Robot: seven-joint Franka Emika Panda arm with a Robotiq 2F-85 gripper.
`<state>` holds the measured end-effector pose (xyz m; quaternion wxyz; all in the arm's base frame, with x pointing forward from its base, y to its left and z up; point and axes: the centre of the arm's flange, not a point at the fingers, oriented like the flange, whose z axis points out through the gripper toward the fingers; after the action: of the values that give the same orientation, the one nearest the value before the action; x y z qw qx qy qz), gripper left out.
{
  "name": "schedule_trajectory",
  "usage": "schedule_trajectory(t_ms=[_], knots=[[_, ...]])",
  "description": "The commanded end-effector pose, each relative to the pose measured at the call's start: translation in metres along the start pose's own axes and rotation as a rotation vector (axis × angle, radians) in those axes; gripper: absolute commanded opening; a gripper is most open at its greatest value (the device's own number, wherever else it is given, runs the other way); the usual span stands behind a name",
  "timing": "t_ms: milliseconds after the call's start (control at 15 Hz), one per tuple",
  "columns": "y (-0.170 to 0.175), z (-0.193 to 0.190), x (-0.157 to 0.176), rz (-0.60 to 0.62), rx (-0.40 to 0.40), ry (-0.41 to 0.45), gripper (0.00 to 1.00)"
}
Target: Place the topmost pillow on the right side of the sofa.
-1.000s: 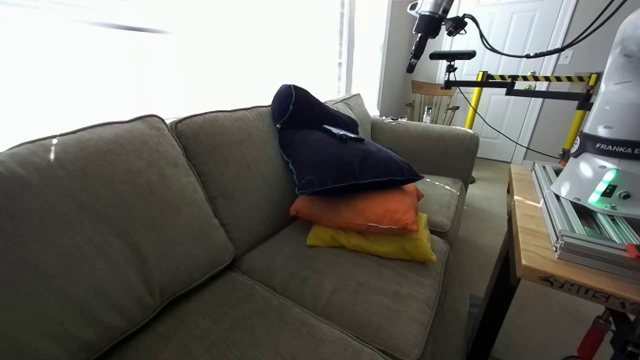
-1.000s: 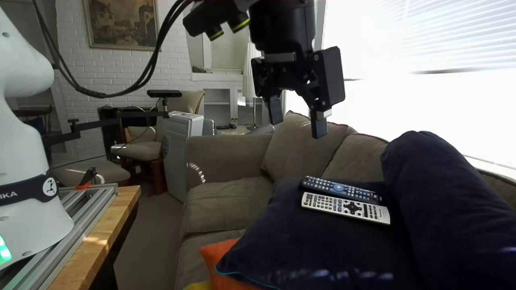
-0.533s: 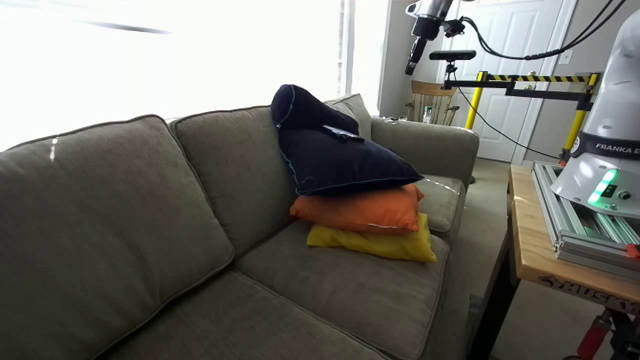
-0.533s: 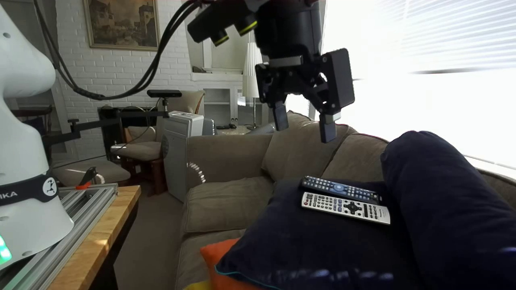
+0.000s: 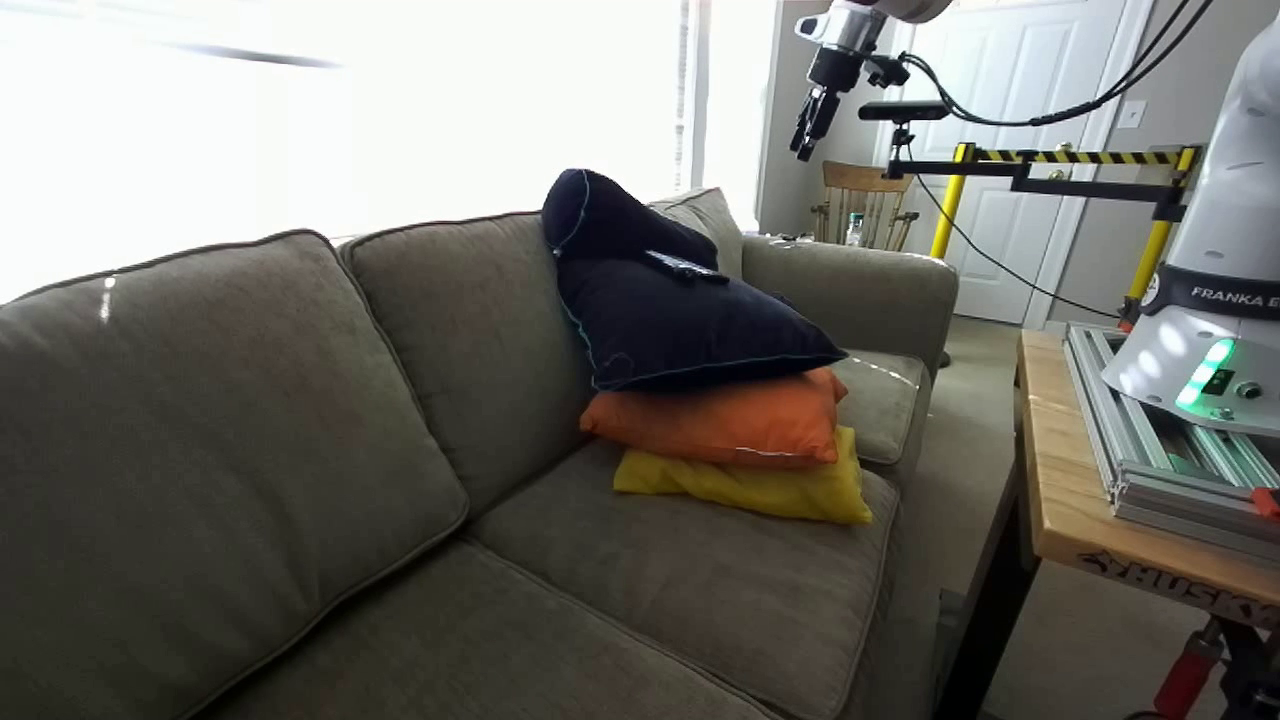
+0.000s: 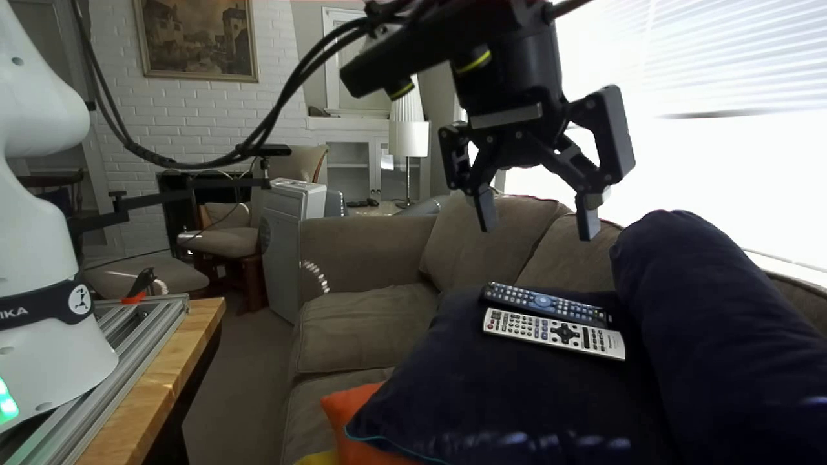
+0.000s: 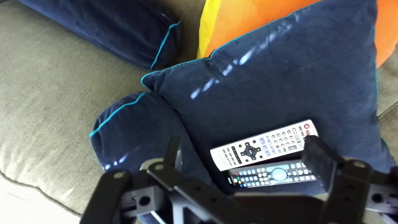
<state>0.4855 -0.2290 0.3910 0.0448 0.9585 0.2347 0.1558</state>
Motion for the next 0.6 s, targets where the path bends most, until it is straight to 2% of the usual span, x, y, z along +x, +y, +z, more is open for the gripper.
schedule_trajectory(t_ms=[0,133,533], knots=[[0.03,0.034,0.021,-0.131,0.01,0.032,1.0],[0.042,0.049,0.036,-0.176,0.022,0.062,1.0],[0.069,0.094,0.068,-0.27,-0.014,0.107,1.0]])
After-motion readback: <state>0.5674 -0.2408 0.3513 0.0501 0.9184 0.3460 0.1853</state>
